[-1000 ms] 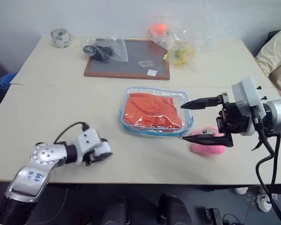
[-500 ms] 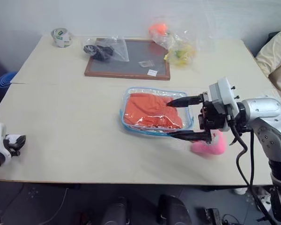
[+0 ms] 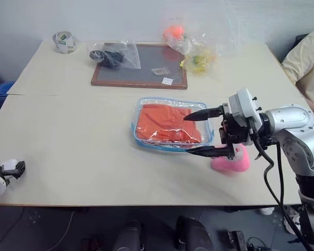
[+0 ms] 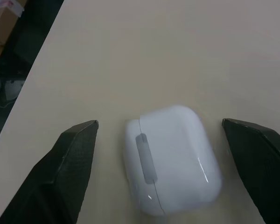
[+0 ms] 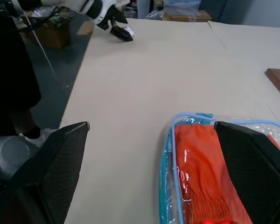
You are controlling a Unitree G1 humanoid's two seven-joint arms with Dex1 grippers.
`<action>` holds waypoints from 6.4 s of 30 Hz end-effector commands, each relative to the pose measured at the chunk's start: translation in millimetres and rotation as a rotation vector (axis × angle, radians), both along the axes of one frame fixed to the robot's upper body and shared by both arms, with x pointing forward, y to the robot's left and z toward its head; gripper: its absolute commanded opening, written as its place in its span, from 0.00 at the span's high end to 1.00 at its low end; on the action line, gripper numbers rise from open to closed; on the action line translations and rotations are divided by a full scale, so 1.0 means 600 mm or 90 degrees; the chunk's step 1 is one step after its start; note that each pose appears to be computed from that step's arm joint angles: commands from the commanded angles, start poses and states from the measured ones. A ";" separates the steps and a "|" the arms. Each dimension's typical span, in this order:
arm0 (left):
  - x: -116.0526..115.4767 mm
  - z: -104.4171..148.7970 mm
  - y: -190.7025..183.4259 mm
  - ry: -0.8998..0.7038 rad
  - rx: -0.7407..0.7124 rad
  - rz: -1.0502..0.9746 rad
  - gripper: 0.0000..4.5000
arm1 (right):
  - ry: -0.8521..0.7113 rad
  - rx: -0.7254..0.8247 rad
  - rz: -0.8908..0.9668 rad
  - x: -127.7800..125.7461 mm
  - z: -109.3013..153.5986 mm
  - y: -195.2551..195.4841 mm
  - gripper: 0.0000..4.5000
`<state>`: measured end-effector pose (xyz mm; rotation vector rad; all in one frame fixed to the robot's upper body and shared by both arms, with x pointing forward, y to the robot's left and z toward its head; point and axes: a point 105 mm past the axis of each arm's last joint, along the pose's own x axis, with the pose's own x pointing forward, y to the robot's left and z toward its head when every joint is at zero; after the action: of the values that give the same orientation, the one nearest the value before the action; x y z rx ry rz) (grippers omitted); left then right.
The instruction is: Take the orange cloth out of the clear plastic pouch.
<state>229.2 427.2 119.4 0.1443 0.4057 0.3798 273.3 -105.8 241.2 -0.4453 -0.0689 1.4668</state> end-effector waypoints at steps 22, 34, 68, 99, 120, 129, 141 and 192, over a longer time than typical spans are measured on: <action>0.199 0.110 -0.512 -0.006 0.531 -1.085 0.00 | -0.056 -0.018 -0.159 -0.029 -0.001 -0.062 0.00; 0.214 0.089 -0.560 -0.033 0.527 -1.175 0.20 | -0.054 -0.012 -0.231 -0.037 -0.005 -0.079 0.00; 0.106 0.083 -0.483 0.050 0.473 -1.081 0.67 | -0.021 -0.028 -0.206 -0.029 -0.019 -0.081 0.00; 0.009 0.239 -0.478 -0.064 0.037 -1.115 0.00 | 0.279 0.014 -0.463 -0.008 -0.169 -0.272 0.84; 0.039 0.237 -0.498 -0.097 0.056 -1.113 0.00 | 0.030 -0.152 -0.060 0.004 -0.121 -0.029 1.00; 0.040 0.207 -0.510 -0.068 0.067 -1.124 0.00 | -0.035 -0.228 0.048 0.000 -0.186 0.019 1.00; 0.044 0.181 -0.527 -0.038 0.088 -1.158 0.00 | -0.061 -0.201 0.033 -0.011 -0.159 0.009 0.15; 0.089 0.090 -0.470 -0.014 0.111 -0.927 0.99 | -0.325 -0.330 -0.063 0.105 -0.122 -0.097 1.00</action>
<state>282.7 125.7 154.2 0.5652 0.1991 -1.1243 334.1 -155.7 156.1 -1.1978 -0.0391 1.2749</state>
